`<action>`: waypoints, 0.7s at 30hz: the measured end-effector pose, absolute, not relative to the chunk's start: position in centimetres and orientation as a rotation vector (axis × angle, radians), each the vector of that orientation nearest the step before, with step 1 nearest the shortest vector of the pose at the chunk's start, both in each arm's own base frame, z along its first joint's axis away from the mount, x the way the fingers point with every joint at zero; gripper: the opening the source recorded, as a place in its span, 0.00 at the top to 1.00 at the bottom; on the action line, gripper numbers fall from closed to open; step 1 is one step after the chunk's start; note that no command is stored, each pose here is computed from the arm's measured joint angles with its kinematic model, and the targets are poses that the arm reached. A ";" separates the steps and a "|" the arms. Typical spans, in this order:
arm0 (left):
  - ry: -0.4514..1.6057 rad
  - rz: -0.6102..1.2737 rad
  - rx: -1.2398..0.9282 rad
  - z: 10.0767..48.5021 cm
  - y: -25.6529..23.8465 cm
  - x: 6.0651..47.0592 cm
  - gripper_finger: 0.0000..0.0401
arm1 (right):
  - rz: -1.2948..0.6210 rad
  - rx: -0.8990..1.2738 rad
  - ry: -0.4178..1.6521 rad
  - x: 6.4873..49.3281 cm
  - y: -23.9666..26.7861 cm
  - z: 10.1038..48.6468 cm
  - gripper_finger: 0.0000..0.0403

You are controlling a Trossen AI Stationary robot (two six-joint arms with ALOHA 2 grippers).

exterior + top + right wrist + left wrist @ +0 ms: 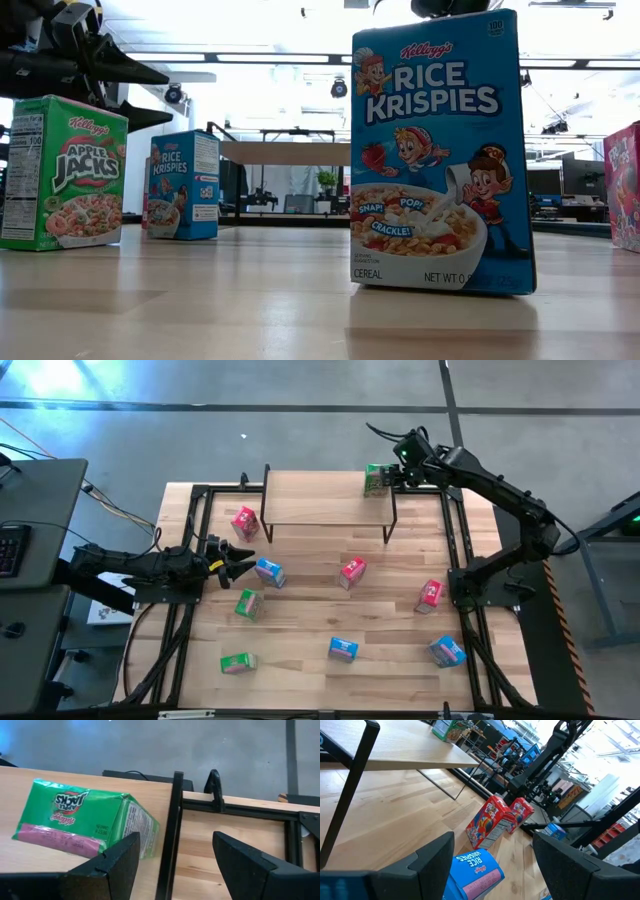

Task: Stack cereal on shelf
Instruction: Put the right green cereal box on the shelf

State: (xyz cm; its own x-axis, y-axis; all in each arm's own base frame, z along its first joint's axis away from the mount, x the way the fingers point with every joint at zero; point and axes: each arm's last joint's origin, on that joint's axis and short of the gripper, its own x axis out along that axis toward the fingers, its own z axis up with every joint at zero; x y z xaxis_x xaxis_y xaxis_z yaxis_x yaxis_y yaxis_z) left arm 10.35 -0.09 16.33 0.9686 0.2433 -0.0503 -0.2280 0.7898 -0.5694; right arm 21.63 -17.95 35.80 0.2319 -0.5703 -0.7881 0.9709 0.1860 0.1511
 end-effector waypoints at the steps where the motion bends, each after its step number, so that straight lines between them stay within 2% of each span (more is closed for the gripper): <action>1: -0.026 0.254 -0.610 16.3 -0.1 10.3 0.35 | -1.198 0.747 0.660 21.7 -18.0 35.8 0.40; 15: -0.026 0.254 -0.610 16.3 -0.1 10.3 0.35 | -1.206 0.749 0.708 22.6 -18.7 34.6 0.40; 21: -0.026 0.254 -0.610 16.3 -0.1 10.3 0.35 | -1.227 0.733 0.703 22.4 -18.6 35.4 0.40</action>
State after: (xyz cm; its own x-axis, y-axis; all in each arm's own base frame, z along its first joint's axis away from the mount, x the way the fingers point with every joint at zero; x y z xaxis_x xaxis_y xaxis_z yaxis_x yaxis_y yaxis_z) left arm 10.35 -0.09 16.33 0.9687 0.2433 -0.0500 -0.2278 0.7898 -0.5695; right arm 22.35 -18.56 35.43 0.1939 -0.5623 -0.8039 0.9778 0.1766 0.1124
